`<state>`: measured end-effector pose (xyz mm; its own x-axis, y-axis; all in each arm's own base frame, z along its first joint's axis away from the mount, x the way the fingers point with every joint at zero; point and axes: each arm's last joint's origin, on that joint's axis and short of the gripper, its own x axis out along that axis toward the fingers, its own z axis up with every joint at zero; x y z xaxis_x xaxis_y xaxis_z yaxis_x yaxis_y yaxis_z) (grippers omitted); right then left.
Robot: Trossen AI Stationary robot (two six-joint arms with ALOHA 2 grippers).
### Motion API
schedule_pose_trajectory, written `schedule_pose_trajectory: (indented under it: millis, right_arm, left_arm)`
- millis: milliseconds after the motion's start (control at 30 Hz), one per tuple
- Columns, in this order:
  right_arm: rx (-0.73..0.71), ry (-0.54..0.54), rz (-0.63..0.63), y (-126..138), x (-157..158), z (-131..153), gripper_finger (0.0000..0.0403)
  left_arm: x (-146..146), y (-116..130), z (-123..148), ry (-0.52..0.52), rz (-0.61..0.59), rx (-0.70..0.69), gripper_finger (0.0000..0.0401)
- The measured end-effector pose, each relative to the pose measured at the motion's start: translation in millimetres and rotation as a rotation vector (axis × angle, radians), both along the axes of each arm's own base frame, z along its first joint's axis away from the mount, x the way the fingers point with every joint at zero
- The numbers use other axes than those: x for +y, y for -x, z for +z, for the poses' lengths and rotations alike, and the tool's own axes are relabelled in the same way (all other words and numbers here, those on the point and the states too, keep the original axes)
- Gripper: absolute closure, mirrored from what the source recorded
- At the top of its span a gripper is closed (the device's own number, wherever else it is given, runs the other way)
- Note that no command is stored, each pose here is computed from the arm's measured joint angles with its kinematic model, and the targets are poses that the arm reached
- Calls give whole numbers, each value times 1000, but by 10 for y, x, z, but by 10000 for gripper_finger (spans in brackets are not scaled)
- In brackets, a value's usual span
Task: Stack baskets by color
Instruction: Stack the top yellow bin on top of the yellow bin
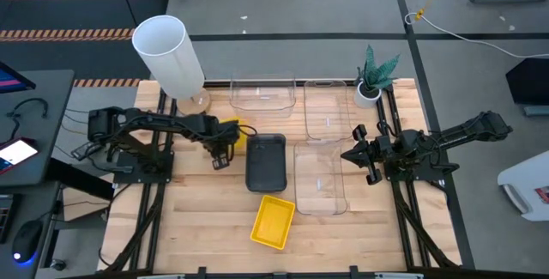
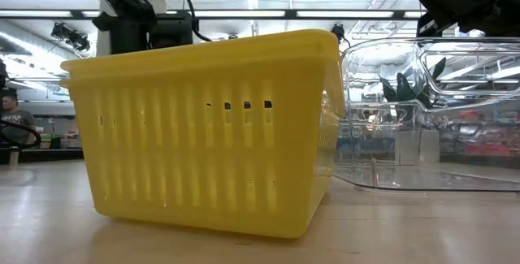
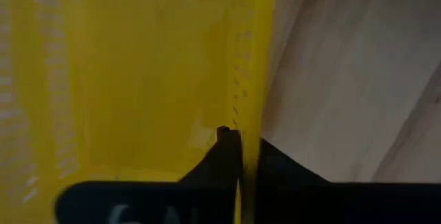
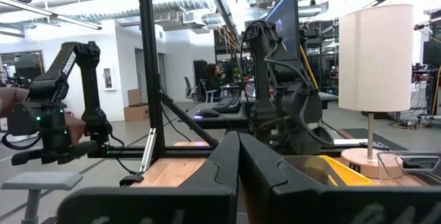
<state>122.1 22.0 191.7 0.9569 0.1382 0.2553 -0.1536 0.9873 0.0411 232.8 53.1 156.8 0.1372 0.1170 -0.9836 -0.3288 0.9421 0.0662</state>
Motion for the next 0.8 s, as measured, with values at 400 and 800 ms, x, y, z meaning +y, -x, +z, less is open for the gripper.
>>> schedule_pose_trajectory:
  millis: [400,800]
  right_arm:
    - [0,0,0,0,0,0,386]
    - [0,0,0,0,0,0,386]
  left_arm:
    - [-230,128,262,55,1,117,396]
    - [-331,465,731,-54,157,-73,397]
